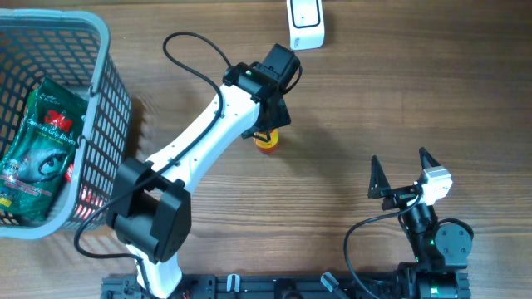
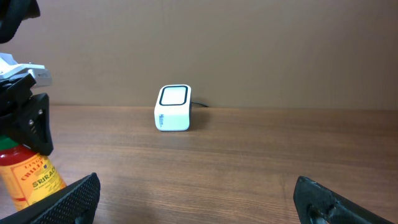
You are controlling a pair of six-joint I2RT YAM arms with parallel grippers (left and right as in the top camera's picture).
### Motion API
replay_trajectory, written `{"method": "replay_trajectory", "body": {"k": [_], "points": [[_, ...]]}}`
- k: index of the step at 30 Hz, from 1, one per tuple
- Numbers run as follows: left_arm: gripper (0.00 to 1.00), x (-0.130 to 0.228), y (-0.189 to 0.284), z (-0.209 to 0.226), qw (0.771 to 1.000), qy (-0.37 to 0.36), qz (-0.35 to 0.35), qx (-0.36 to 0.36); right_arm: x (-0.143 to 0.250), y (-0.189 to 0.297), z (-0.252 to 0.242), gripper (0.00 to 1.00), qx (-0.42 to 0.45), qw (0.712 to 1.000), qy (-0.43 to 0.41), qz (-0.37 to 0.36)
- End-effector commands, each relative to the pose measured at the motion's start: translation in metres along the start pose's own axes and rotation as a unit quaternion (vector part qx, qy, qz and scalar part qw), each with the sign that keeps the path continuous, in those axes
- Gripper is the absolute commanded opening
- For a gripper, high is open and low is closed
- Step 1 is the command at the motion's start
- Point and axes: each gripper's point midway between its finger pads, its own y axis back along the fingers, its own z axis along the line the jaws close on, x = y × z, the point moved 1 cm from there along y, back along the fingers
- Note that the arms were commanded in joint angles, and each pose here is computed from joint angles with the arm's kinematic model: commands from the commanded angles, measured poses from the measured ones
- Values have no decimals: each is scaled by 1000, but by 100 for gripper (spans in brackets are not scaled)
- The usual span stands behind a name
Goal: Scan the item barcode
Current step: 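Lift the sauce bottle out and set it upright on the table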
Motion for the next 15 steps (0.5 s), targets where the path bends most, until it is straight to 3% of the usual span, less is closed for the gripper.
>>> {"method": "replay_trajectory", "body": {"k": [1,9,15], "points": [[67,-6,2,-3,1000,-3,-13,-1,-2,0,-1,100,3,1000,6,-6],[81,-6,8,-3,1000,-3,-15,2,-2,0,-1,100,3,1000,6,-6],[94,-17,50,-10,998,-16,-42,32,-2,0,-1,100,3,1000,6,-6]]}}
